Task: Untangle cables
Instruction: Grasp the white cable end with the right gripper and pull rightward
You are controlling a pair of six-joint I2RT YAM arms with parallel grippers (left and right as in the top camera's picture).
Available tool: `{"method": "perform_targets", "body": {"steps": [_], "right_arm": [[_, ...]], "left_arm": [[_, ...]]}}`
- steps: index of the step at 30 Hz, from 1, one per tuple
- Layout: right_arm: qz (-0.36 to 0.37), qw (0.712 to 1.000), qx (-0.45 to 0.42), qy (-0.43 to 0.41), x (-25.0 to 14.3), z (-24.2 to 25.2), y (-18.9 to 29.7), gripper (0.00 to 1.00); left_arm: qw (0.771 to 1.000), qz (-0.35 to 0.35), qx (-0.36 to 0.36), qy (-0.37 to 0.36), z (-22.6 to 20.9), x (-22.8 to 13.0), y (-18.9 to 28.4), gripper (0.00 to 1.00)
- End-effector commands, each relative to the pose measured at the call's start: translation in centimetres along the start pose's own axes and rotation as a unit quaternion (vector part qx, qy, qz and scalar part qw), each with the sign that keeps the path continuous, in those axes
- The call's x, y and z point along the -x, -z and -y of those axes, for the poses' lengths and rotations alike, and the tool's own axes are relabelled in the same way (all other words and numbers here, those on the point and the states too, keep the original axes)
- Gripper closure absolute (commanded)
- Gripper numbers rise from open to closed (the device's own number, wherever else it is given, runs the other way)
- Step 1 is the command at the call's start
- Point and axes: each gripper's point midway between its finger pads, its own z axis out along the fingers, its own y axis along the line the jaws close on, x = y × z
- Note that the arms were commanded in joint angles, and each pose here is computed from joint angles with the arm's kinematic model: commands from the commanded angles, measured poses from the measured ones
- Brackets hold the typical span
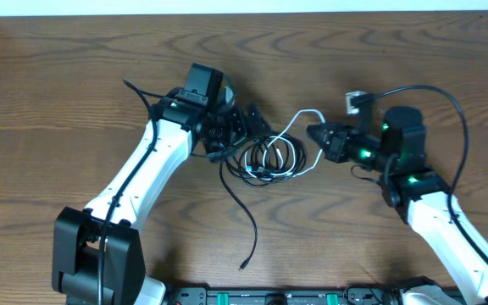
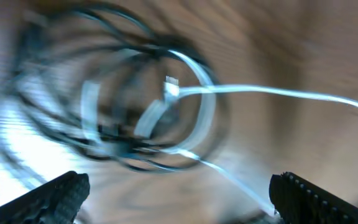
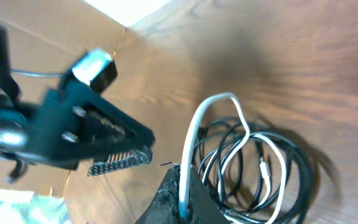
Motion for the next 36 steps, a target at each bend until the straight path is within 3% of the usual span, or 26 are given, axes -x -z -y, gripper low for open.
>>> {"method": "perform_targets", "body": {"steps": [1, 7, 13, 18, 23, 29, 30, 36], "right_arm": [[0.019, 1.000, 0.007, 0.015, 1.5, -0.5, 1.1, 0.99], [0.027, 0.998, -0.040, -0.033, 1.8, 2.2, 2.2, 0.99], [0.025, 0.994, -0.078, -0.072, 1.4, 4.4, 3.3, 0.99], [0.032, 0.997, -0.041, -0.064, 2.1, 2.6, 4.8, 0.99], [0.041, 0.997, -0.012, -0.064, 3.0, 0.0, 6.8, 0.99], [0.025, 0.998, -0.016, -0.059, 2.7, -1.8, 8.3, 0.99], [0.020, 0.998, -0.035, -0.056, 2.6, -1.7, 8.6, 0.99], [0.028, 0.976, -0.210, -0.052, 3.0, 2.4, 11.2, 0.99]], "left_arm": [[0.991, 0.072, 0.106, -0.040, -3.6, 1.9, 0.4, 0.03], [0.988, 0.073, 0.127, -0.055, -5.3, 1.1, -1.5, 0.09], [0.982, 0.092, 0.159, -0.054, -8.2, 1.0, -2.9, 0.28], [0.980, 0.098, 0.163, -0.055, -9.5, 0.7, -3.8, 0.31], [0.974, 0.120, 0.182, -0.056, -11.4, 0.9, -4.4, 0.51], [0.974, 0.131, 0.173, -0.060, -12.0, 0.9, -5.2, 0.63], [0.974, 0.134, 0.170, -0.061, -12.0, 0.9, -5.3, 0.68], [0.974, 0.139, 0.166, -0.065, -12.0, 1.1, -5.5, 0.67]]}}
